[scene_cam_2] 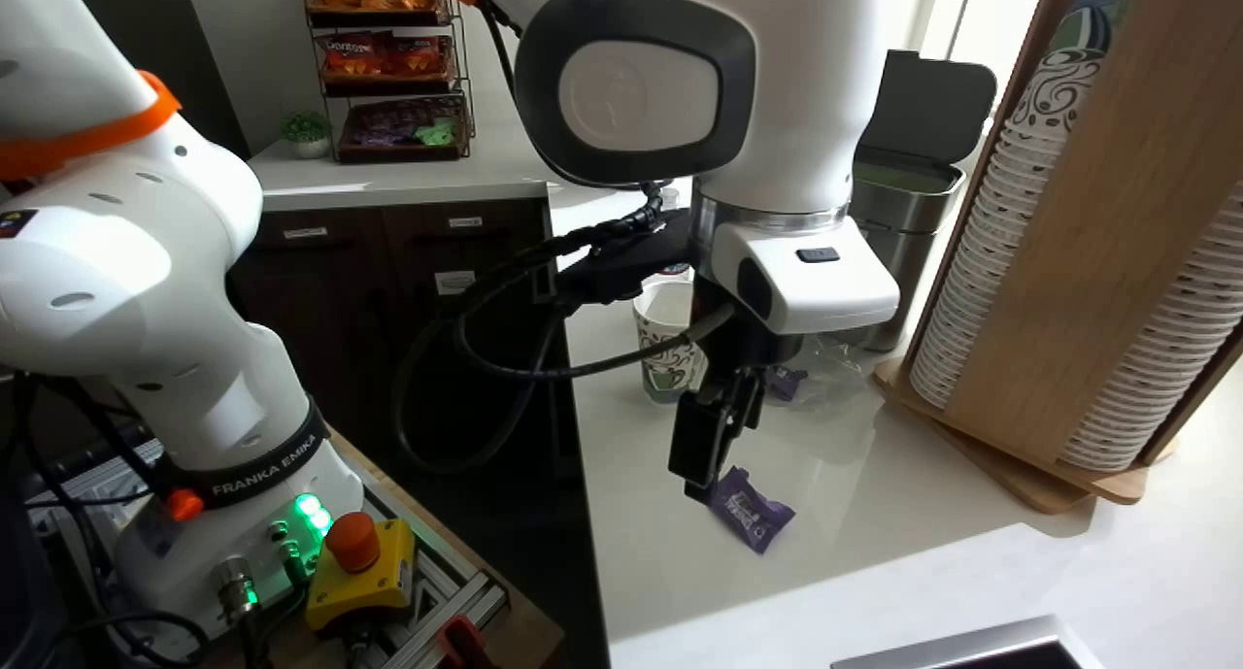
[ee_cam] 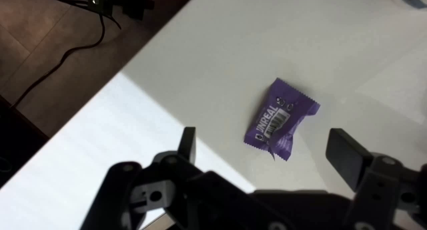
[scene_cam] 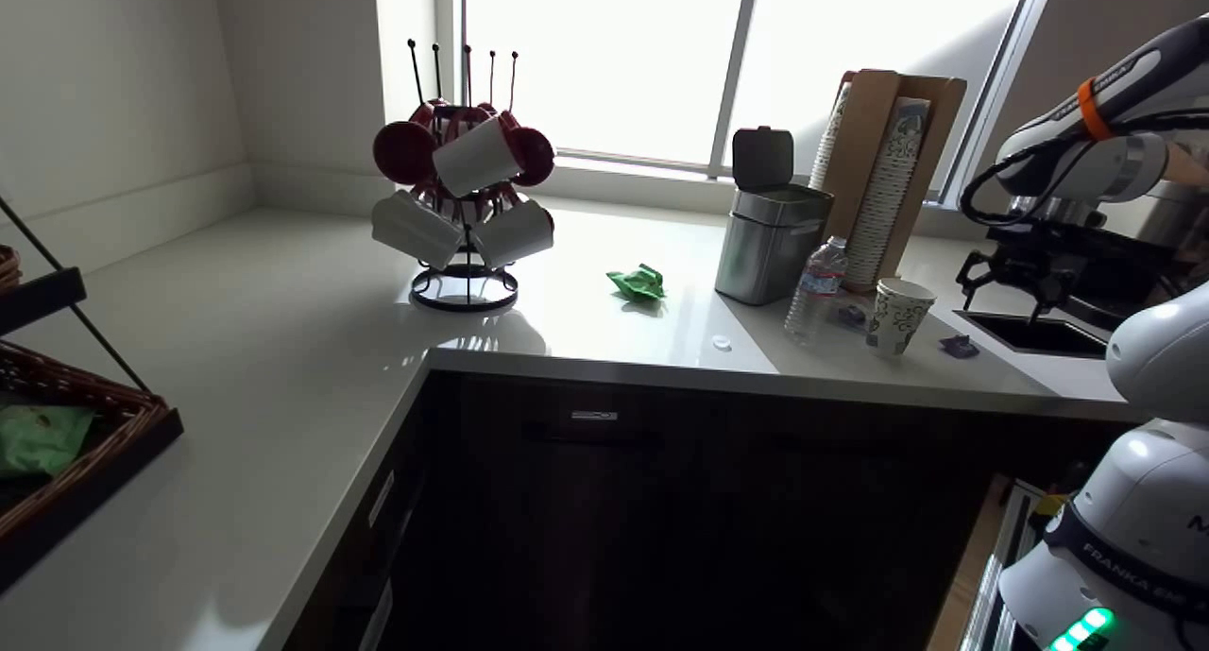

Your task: Place the two coffee cups upright then put one purple sachet inside the stacked cups.

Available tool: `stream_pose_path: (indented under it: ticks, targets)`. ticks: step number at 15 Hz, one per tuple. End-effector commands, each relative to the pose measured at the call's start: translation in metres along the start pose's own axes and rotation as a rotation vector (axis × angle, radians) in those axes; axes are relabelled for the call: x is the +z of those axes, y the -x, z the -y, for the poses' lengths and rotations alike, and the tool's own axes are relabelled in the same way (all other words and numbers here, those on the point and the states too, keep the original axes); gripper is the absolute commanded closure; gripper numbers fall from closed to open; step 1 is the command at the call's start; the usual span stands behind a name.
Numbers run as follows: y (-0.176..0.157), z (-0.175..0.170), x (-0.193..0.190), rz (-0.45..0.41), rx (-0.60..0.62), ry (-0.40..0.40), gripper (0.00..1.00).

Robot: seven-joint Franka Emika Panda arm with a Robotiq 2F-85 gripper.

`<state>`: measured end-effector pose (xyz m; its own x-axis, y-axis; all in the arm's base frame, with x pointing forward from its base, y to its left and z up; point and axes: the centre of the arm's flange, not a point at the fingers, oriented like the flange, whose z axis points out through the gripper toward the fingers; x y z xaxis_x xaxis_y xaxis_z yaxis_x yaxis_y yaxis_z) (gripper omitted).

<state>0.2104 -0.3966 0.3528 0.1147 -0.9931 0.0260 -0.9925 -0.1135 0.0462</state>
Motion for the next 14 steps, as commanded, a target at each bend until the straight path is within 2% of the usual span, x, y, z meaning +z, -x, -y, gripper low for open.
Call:
stream_pose_path:
  ticks: [1, 8, 14]
  targets:
    - [-0.003, 0.013, 0.015, -0.066, 0.019, 0.034, 0.0]
    - [-0.005, 0.019, 0.039, -0.056, 0.012, -0.001, 0.0]
    - [-0.003, 0.02, 0.057, -0.095, 0.01, -0.046, 0.0]
